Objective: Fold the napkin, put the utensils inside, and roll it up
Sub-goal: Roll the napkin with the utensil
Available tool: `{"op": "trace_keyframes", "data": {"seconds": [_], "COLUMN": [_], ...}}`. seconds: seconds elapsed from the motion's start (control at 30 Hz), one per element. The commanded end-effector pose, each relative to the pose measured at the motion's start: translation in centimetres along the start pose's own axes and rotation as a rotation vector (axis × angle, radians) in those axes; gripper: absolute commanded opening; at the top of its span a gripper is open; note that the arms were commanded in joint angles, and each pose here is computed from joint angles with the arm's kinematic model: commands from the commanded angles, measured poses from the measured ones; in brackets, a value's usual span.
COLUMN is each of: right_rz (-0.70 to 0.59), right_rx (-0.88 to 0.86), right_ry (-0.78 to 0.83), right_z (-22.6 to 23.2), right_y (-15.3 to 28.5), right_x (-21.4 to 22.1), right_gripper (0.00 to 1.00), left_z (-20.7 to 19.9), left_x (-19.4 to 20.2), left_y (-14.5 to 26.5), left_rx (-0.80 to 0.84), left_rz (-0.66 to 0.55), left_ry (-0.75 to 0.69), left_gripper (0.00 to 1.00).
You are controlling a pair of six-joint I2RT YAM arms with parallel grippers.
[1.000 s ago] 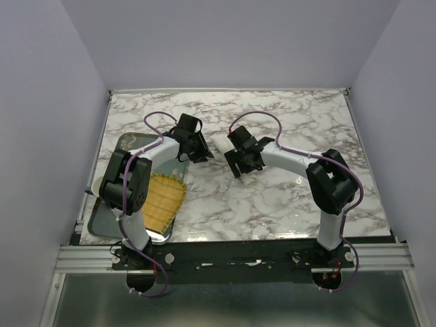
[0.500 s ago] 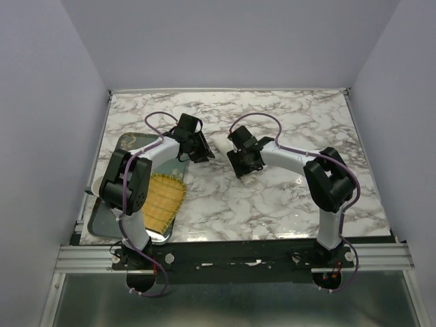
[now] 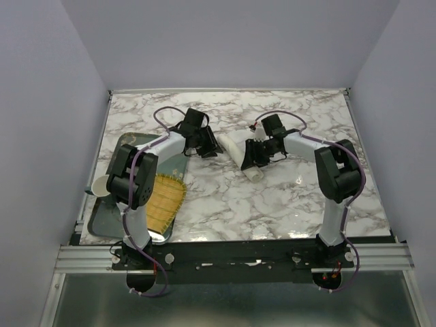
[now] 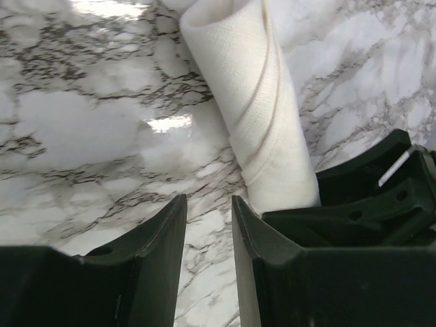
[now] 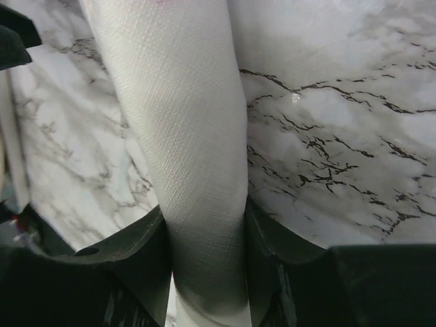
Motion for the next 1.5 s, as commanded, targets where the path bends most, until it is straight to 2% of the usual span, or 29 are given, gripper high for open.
{"op": "trace_keyframes", "data": {"seconds": [0.0,0.17,0.33,0.57,0.87,1.07,1.3,1.47], "right_rz": [0.116,0.151,0.144,0.120,0.061,0.001,-0.083,-0.094], "right_rx": [-0.268,-0.370,-0.372,-0.336,-0.239,-0.125,0.117,0.303], "right_ry": [-0.078,-0.140,-0.169,-0.163,-0.098,-0.011,0.136,0.270], "right_z": [0.2,-1.1,-2.3,-2.7,-2.0,-0.9,-0.1,1.3], "right_y": [-0.4,-0.2,-0.2,-0.1,2.1,3.8,4.6,3.8], "right_x": [0.5,0.0,-0.5,-0.7,-1.2,-1.3,-0.9,0.2], "right_gripper": [0.49,0.49,0.50,0.58,0.69,0.75,0.86,0.91], "left_z": [-3.0,-4.1,-4.9,-5.1,-4.9,-4.8,-3.9,-3.1], "left_x": [-0.6,-0.7,-0.8,-0.3,-0.1,-0.1,-1.0,-1.3], "left_y": [-0.7,-1.9,-2.6,-2.8,-2.2,-1.5,0.5,2.4], "left_rx": [0.099,0.114,0.113,0.109,0.099,0.083,0.054,0.046], "left_rz": [0.021,0.032,0.037,0.051,0.039,0.021,-0.040,-0.079], "left_ry": [-0.040,-0.051,-0.061,-0.068,-0.079,-0.087,-0.074,-0.064], "left_gripper": [0.41,0.41,0.41,0.40,0.40,0.40,0.40,0.40]}}
Point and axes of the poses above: each gripper's point midway between its finger pads, its own y axis back along the fingers, its own z axis along the line the jaws close on, x = y × z, the point moved 5 cm from there along y, back along the fingers, and after that the axes turned 13 degrees about -y, right-handed, at the moved point
